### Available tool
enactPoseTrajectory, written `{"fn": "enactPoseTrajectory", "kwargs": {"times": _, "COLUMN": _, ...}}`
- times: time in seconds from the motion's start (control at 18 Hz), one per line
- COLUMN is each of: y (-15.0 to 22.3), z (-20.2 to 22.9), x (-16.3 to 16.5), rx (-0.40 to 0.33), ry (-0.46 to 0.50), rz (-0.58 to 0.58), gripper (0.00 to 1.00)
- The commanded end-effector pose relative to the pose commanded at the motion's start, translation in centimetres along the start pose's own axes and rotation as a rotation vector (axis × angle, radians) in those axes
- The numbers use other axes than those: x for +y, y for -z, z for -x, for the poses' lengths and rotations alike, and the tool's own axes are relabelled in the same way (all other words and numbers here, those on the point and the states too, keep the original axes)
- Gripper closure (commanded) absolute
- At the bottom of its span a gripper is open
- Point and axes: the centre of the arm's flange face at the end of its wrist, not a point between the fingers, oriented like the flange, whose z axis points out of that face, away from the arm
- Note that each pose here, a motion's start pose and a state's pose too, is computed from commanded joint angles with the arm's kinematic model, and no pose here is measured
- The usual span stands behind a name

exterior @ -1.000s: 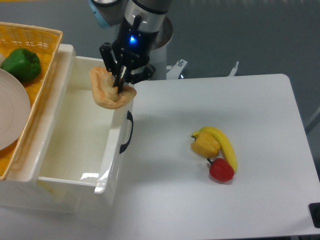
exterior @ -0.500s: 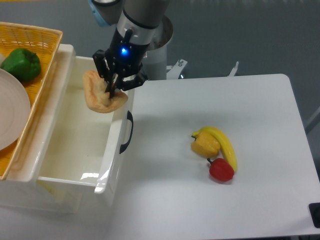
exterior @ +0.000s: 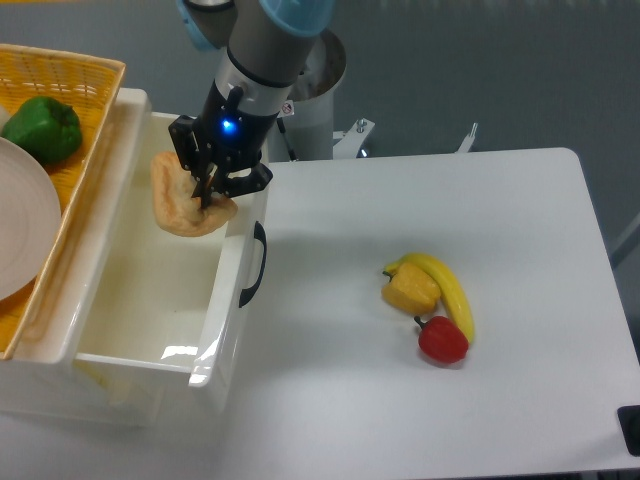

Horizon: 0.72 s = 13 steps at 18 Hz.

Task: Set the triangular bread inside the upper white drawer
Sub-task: 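Lower the bread down into the drawer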

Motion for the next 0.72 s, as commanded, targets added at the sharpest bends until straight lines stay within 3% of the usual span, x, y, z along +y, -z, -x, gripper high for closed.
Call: {"fn": "enactPoseTrajectory", "kwargs": {"times": 0.72, "y": -2.2, "z": 0.0, "x": -0.7, "rx": 0.029, "ry": -0.007, "rz": 0.03, "gripper": 0.88}}
